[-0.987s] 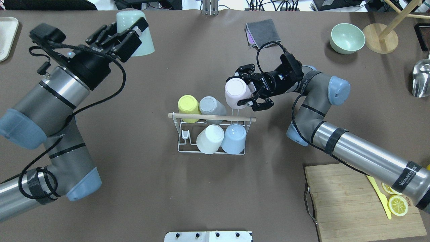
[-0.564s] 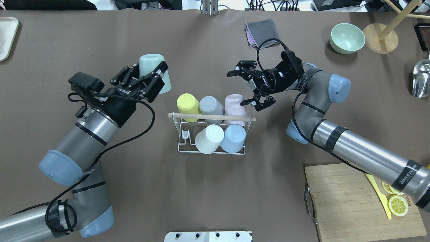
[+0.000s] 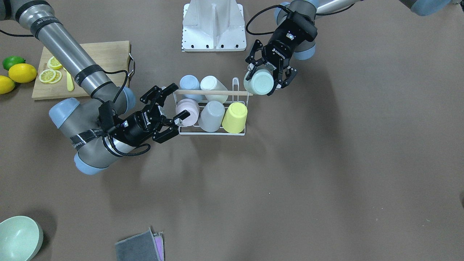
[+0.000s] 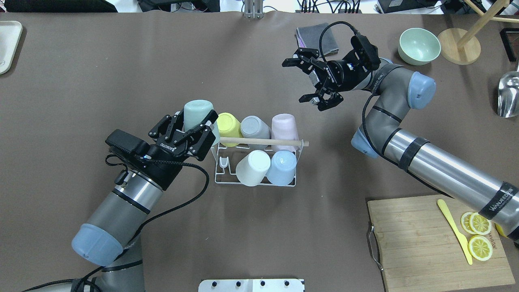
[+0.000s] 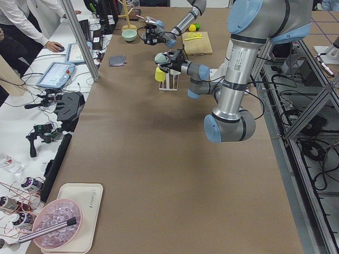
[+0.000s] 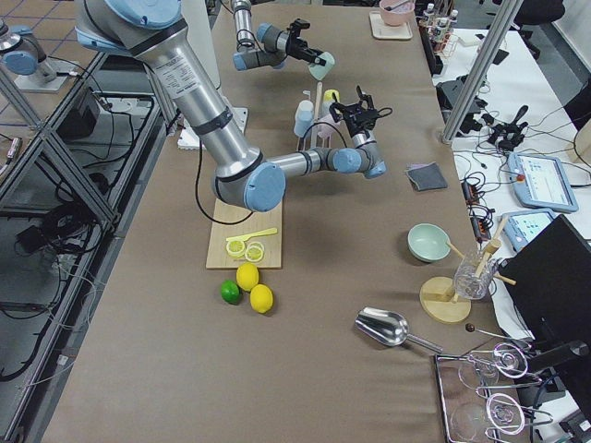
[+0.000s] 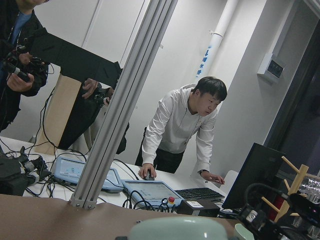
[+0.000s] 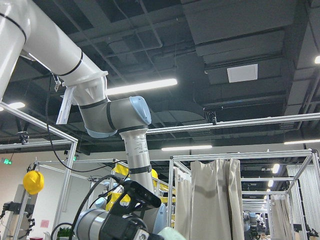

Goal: Place cup on cup holder

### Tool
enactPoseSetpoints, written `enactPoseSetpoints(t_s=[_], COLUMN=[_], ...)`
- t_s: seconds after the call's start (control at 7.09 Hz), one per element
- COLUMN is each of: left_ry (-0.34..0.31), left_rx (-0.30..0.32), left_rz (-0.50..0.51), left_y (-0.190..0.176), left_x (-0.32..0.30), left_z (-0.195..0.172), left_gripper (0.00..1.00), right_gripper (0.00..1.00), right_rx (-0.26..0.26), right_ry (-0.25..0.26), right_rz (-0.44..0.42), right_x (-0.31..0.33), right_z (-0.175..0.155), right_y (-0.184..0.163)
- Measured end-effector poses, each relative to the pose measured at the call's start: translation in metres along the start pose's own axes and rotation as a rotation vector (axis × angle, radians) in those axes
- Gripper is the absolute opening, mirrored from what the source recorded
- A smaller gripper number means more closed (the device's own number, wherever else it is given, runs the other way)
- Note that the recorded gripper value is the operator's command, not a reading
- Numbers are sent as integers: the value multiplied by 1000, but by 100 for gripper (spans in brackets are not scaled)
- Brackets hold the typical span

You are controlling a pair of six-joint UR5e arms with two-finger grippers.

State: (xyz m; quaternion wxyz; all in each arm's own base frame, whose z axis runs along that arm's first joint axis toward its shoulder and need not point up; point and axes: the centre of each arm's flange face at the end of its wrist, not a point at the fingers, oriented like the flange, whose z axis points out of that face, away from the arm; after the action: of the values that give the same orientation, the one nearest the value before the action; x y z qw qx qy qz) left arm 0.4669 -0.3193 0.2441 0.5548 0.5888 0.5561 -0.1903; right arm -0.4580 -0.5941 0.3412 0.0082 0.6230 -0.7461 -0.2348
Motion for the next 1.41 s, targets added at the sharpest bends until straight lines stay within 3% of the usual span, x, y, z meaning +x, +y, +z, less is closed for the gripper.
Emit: enactPoseSetpoints(t_s=[0.28,0.42,0.85,0.99,1.27,1.41], left_ry=[3,4,-14,-24,-33,-36], left_rx=[-13,-20,-30,-31,-35,-39], left_rz=[0,1,22,30,42,49], left_y=[14,20,39,43,49,53], left_x=[19,24,26,24,21,18], left_z=[-10,-12,-9,-8,-7,-7], left_gripper=[0,0,0,0,2,59], right_gripper=[98,98,99,99,99,99], right_rx=[4,-1,27,34,-48,-112], right_ry=[46,84,254,370,706,841], right_rz=[215,367,1027,1234,1563,1710], right_x=[1,0,-3,-3,-11,-19], right_z=[-27,-53,-135,-166,-226,-240], right_y=[-19,-32,-81,-98,-116,-111])
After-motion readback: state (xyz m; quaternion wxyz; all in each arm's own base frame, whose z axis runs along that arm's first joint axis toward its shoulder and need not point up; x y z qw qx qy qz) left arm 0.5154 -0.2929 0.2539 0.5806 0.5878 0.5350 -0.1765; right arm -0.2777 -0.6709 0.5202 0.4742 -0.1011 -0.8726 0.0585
